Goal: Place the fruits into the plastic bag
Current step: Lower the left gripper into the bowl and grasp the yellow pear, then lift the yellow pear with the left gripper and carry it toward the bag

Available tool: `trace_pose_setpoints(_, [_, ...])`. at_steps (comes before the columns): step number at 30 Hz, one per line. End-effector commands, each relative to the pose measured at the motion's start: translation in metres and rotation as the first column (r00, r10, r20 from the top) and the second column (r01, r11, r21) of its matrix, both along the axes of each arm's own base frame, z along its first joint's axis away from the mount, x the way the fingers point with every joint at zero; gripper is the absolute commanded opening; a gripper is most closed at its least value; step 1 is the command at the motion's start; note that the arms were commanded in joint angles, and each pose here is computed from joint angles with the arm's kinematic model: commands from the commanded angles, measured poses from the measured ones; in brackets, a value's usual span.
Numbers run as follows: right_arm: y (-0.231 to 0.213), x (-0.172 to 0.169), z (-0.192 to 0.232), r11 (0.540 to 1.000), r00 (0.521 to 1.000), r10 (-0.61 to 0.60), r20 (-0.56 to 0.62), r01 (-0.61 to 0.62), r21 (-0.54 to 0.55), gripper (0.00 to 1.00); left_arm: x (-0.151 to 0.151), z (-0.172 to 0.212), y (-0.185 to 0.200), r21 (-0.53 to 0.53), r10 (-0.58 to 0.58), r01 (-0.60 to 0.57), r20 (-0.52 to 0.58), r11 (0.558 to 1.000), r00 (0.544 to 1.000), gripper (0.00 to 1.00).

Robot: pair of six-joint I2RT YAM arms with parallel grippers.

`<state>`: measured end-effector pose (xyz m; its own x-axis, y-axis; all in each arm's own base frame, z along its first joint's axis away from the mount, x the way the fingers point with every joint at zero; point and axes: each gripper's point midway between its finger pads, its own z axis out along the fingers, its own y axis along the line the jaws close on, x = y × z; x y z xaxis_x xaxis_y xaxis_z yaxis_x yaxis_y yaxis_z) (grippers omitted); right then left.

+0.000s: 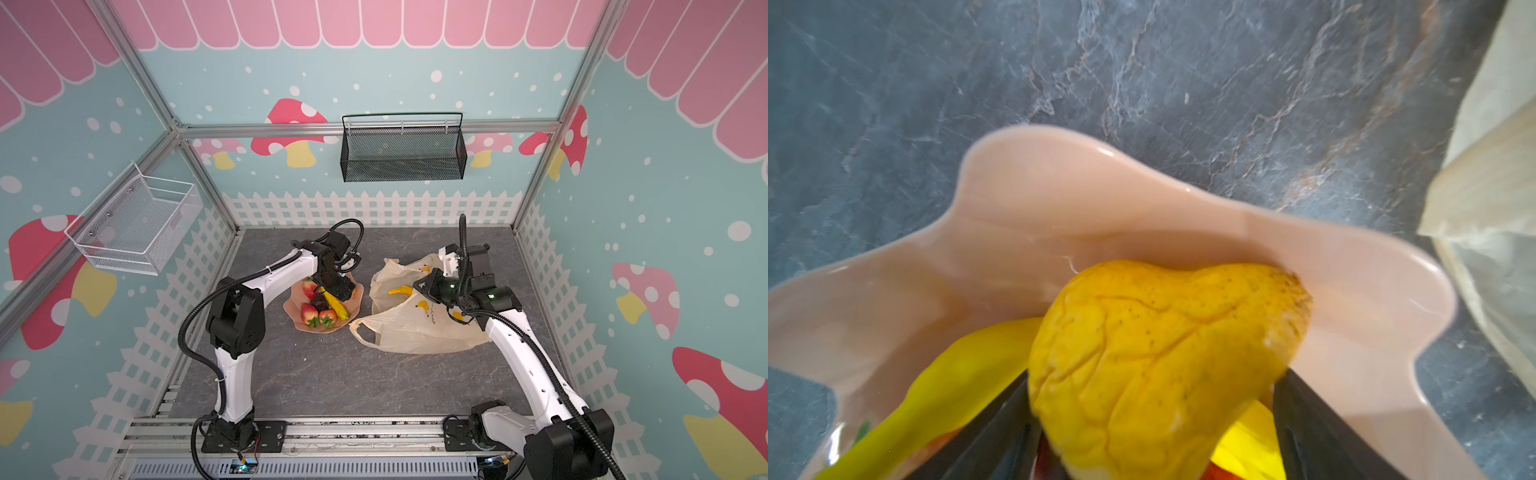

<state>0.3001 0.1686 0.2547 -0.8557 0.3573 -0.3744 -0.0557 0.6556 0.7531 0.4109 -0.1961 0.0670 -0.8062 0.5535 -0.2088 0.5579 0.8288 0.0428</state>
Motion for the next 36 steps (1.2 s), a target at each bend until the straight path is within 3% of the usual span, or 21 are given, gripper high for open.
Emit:
trace_pose_setpoints(1, [0.001, -0.005, 0.009, 1.0, 1.0, 0.004, 0.023, -0.004, 0.013, 0.0, 0.007, 0.001, 0.0, -0.004, 0.003, -0.003, 0.001, 1.0, 1.0, 0.85])
trace_pose_setpoints(7, [0.0, -0.004, 0.008, 1.0, 1.0, -0.002, 0.02, 0.001, 0.015, 0.0, 0.011, -0.004, 0.0, -0.014, 0.027, -0.027, 0.005, 1.0, 1.0, 0.84])
trace_pose_setpoints(20, [0.001, -0.002, 0.009, 1.0, 1.0, -0.009, 0.023, 0.009, 0.023, 0.0, 0.01, -0.004, 0.0, -0.066, 0.062, -0.062, -0.003, 0.996, 0.998, 0.67])
trace_pose_setpoints(29, [0.002, 0.0, 0.009, 1.0, 1.0, -0.006, 0.021, 0.006, 0.025, 0.0, 0.006, 0.013, -0.004, -0.123, 0.08, -0.078, 0.016, 0.989, 0.997, 0.55])
trace_pose_setpoints(36, [0.002, 0.0, 0.008, 1.0, 1.0, -0.005, 0.019, 0.004, 0.024, 0.0, 0.002, 0.027, -0.004, -0.149, 0.091, -0.084, 0.04, 0.985, 0.995, 0.52])
